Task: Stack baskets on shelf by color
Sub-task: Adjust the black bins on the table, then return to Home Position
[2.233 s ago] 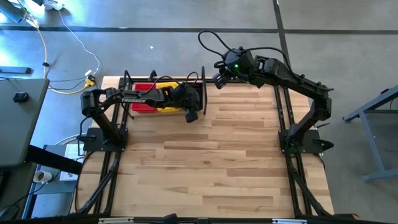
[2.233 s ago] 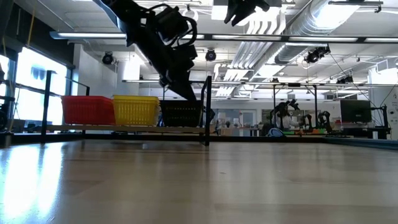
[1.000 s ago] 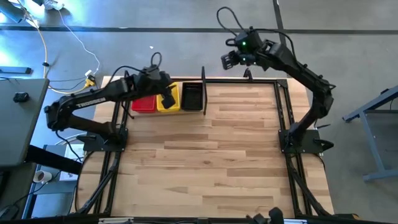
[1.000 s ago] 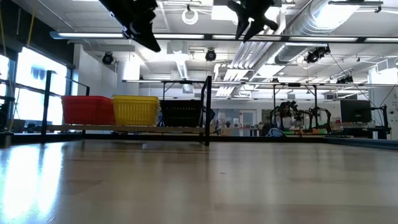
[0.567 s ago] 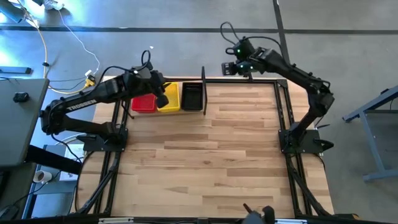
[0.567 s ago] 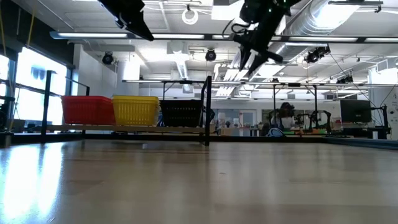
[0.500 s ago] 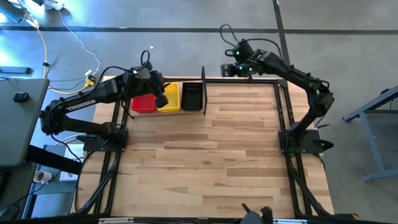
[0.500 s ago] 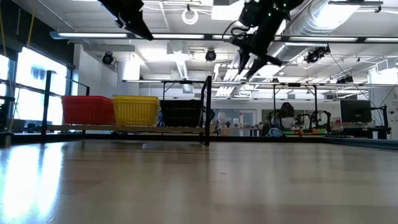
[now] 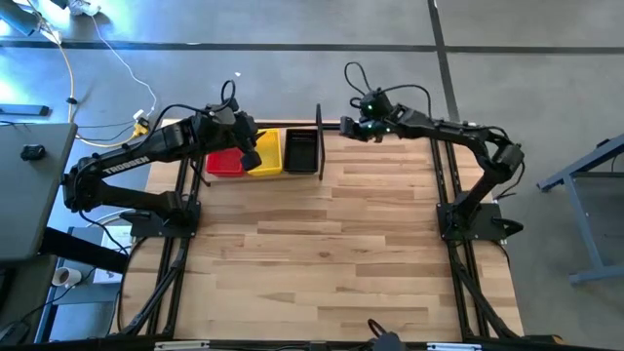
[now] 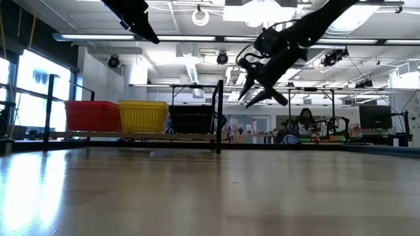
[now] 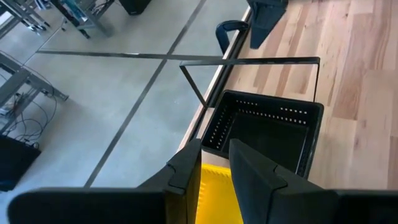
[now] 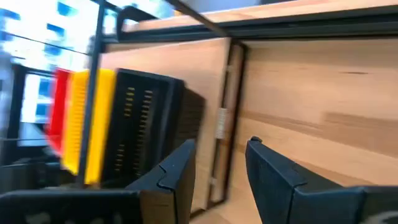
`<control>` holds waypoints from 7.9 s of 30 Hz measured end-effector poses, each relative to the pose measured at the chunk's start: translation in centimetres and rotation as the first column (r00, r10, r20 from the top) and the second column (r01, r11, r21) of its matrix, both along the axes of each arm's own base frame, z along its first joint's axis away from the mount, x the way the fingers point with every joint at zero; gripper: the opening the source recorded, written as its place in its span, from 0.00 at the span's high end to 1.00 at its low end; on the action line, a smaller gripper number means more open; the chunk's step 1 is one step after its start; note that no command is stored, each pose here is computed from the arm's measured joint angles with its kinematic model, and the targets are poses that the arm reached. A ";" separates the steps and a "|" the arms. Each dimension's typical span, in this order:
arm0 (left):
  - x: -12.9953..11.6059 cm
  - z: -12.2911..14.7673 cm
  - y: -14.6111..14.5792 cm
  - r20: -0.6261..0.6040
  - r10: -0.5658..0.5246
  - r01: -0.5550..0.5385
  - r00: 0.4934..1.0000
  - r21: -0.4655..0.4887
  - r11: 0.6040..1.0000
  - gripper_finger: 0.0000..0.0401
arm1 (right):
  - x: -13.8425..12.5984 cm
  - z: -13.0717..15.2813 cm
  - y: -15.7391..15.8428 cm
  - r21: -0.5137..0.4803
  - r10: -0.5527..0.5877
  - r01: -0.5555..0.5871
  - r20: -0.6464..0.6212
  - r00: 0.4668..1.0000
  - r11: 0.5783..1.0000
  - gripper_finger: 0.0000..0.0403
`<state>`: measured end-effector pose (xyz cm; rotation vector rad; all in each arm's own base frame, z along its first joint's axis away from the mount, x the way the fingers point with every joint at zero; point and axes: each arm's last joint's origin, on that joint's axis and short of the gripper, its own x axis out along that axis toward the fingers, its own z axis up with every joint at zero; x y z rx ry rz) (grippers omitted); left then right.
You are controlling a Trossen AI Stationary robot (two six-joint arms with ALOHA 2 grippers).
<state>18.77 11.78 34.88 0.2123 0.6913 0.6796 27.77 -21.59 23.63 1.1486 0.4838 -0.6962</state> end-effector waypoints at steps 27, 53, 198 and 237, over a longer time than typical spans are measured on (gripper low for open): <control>0.1 0.6 0.5 0.030 0.076 -0.078 0.997 0.082 0.994 0.82 | 0.5 -6.9 -1.3 0.020 -0.216 0.224 0.357 0.909 0.974 0.69; -1.1 0.6 2.2 0.041 0.154 -0.157 0.987 0.069 0.985 0.82 | 4.2 -7.2 -2.4 0.023 -0.095 0.092 0.205 0.974 0.995 0.69; -11.0 -16.7 -6.5 0.729 0.102 0.054 0.677 -0.188 0.981 0.82 | -18.0 -1.2 17.4 -0.673 0.311 -0.034 0.296 0.903 0.739 0.69; -11.0 -16.7 -6.5 0.728 0.102 0.055 0.677 -0.188 0.981 0.82 | -18.0 -7.3 18.7 -0.765 0.414 -0.134 0.184 0.892 0.630 0.69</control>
